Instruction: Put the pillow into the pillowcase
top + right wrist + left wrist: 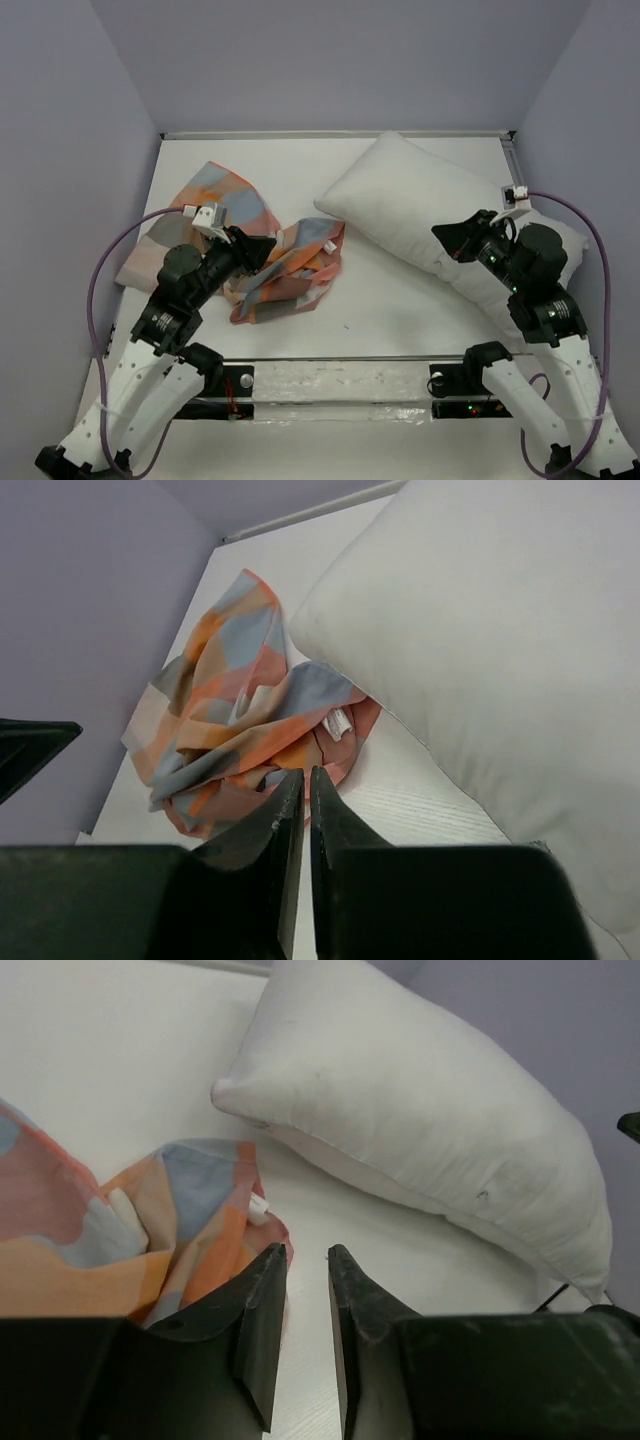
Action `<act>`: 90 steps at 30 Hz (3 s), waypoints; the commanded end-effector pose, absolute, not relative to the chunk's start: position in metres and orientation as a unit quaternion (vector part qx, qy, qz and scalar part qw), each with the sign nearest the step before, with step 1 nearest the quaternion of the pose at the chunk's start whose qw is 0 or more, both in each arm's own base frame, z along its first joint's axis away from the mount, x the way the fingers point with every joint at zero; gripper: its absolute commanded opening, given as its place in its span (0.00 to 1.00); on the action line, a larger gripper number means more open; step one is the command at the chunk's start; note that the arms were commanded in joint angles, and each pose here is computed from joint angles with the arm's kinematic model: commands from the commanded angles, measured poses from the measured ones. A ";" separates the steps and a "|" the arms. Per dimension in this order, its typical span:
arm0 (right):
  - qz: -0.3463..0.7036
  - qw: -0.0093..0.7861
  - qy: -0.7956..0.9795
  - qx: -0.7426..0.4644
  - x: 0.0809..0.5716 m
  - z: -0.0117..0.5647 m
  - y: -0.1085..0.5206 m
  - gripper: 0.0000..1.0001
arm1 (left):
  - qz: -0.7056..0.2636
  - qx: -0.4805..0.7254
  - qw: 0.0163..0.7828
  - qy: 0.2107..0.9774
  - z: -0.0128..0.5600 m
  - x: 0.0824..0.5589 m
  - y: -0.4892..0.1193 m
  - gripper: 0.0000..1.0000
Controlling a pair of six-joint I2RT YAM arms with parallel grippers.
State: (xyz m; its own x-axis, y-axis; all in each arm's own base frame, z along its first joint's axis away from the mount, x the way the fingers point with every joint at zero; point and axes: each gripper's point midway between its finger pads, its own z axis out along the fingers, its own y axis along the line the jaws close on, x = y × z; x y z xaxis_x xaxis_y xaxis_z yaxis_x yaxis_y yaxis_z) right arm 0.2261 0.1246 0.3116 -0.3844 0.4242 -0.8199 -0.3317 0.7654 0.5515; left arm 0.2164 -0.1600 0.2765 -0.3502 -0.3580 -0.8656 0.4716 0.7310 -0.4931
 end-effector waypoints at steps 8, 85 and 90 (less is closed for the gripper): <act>0.395 0.477 0.785 -0.014 0.257 0.255 0.221 0.10 | -0.108 0.060 0.527 0.841 0.205 0.239 -0.180 0.37; 0.350 0.557 0.750 -0.072 0.345 0.296 0.387 0.00 | -0.069 0.008 0.655 0.752 0.225 0.308 -0.178 0.47; 0.354 0.533 0.764 -0.088 0.357 0.284 0.381 0.00 | -0.081 -0.002 0.661 0.746 0.236 0.308 -0.176 0.00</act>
